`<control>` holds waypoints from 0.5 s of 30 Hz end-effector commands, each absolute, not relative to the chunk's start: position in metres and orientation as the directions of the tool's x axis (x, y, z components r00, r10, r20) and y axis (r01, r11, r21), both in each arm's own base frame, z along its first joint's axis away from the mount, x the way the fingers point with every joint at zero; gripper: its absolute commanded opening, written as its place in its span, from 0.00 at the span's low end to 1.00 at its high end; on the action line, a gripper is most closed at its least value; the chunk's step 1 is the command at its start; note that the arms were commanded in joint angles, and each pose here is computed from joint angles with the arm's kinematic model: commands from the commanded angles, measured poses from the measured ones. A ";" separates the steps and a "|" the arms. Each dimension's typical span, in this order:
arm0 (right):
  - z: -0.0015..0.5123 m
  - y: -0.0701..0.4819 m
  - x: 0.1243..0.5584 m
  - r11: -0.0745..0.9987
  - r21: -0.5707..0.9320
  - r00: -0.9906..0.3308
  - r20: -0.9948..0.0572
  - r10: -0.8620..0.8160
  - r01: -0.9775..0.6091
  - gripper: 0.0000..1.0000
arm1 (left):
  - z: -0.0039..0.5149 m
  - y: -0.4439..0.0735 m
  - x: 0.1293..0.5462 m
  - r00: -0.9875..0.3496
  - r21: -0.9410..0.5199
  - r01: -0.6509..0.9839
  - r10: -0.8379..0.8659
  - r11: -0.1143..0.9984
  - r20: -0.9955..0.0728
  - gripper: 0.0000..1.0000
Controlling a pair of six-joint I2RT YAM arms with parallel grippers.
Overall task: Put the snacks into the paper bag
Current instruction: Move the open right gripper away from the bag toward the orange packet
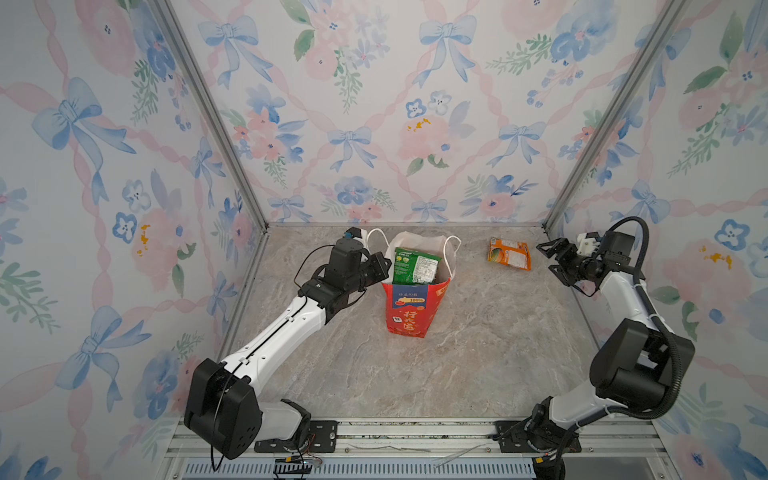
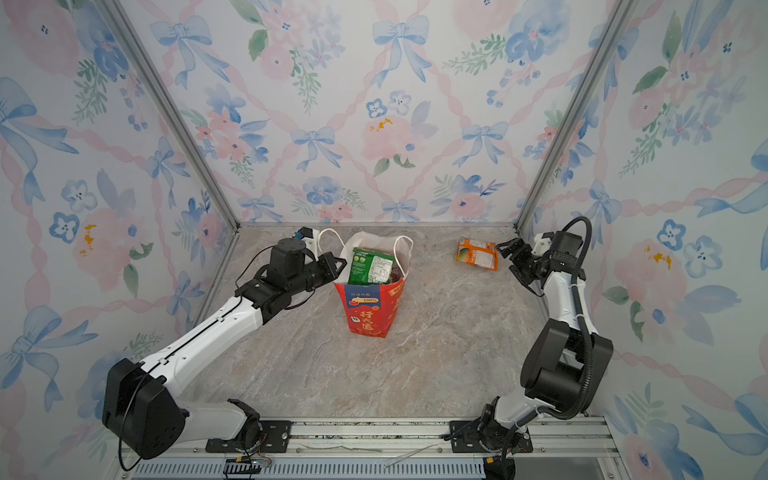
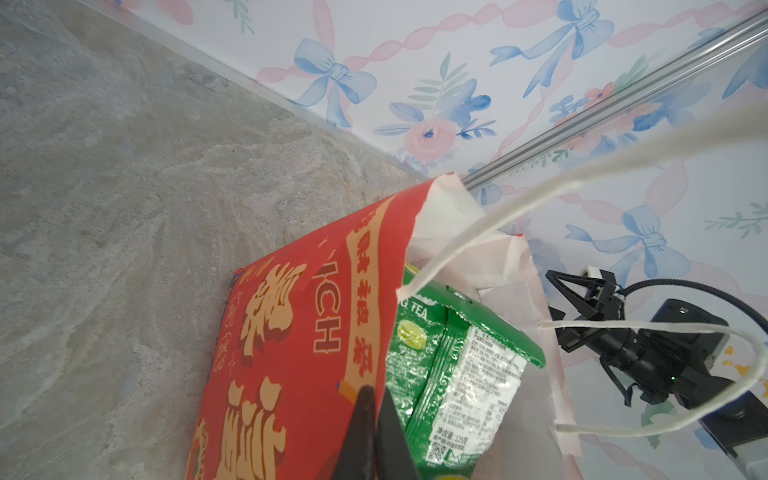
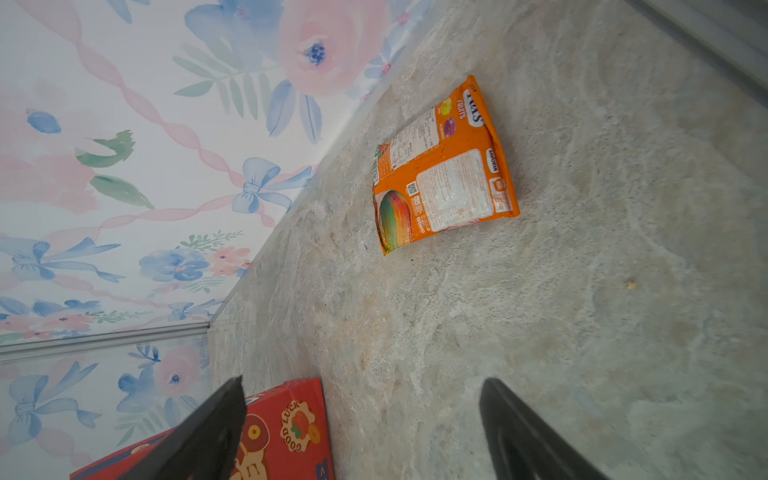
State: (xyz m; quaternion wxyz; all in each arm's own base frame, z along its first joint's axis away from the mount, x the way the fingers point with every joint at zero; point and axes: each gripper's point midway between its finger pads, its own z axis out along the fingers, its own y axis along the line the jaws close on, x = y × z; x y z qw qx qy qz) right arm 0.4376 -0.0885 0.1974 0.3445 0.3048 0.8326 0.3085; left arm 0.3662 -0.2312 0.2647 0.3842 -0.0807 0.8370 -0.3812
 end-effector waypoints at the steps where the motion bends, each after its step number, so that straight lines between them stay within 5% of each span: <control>1: 0.178 -0.098 0.449 0.604 0.733 -0.566 -0.367 0.739 0.313 0.91 | 0.286 -0.234 0.369 -0.665 -0.711 0.215 -0.433 0.669 -0.608 0.00; 15: 0.089 -0.126 0.483 0.440 0.787 -0.499 -0.198 0.844 0.432 0.92 | 0.282 -0.230 0.372 -0.665 -0.712 0.199 -0.441 0.673 -0.603 0.00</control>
